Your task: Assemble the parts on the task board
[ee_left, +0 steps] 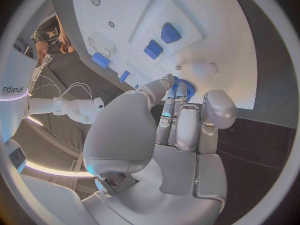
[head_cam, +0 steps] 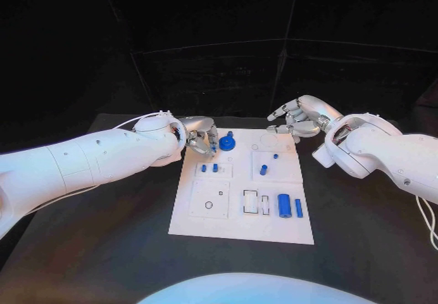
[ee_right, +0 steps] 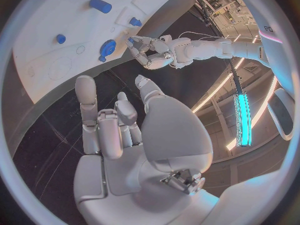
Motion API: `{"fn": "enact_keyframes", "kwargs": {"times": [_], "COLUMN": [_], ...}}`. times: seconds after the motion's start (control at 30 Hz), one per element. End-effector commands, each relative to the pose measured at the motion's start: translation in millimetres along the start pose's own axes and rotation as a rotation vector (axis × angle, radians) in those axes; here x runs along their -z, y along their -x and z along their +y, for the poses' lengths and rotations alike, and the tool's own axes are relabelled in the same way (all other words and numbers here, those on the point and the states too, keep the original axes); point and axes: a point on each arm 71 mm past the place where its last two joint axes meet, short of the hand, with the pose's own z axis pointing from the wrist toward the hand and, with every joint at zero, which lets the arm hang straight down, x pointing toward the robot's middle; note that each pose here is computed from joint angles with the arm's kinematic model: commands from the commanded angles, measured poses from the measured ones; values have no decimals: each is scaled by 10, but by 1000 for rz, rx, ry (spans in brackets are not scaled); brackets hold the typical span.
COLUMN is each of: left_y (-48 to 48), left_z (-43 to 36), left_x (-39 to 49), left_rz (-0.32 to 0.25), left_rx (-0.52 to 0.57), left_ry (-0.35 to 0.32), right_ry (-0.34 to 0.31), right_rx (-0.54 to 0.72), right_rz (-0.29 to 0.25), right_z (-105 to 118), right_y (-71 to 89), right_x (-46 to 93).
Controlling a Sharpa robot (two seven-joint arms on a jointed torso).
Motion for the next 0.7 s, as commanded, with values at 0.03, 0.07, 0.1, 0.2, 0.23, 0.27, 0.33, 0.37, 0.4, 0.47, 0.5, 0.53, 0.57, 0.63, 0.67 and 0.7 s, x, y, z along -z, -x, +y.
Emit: {"fn": "enact_keyframes", "kwargs": {"times": [0.03,0.07,0.1,0.2,0.23,0.27,0.33,0.37,0.4,0.47,0.5,0.53,0.57,0.63,0.67,0.7], "left_y": [-21,-26,-31,-45,-48,-52,-60,-63,-66,-74,-77,-80,-87,-95,-99,-103], "left_z": [13,16,17,17,17,18,22,25,27,32,33,33,34,36,39,41], "left_x": [-14,-18,-22,-33,-36,-39,-44,-46,-48,-52,-54,-55,-57,-59,-60,-62], "left_rz": [29,31,33,39,41,42,48,51,53,59,62,64,69,76,79,81], "left_rx": [16,16,16,17,17,17,17,17,17,17,17,17,17,17,17,16], "left_ry": [9,10,11,13,14,15,19,21,23,26,27,28,29,31,32,33], "right_ry": [9,9,8,9,9,9,9,8,8,8,8,8,8,8,8,8], "right_rx": [-2,-2,-2,-2,-2,-2,-2,-2,-2,-2,-2,-2,-2,-2,-2,-2], "right_rz": [1,1,1,1,1,1,1,1,1,1,1,1,1,1,1,1], "right_z": [13,13,13,14,14,14,14,13,13,12,12,12,12,12,12,11], "right_y": [8,8,8,7,7,7,7,8,8,8,8,8,8,8,9,9], "right_x": [-1,-1,-1,-1,-2,-2,-1,-1,0,0,0,0,0,0,0,0]}}
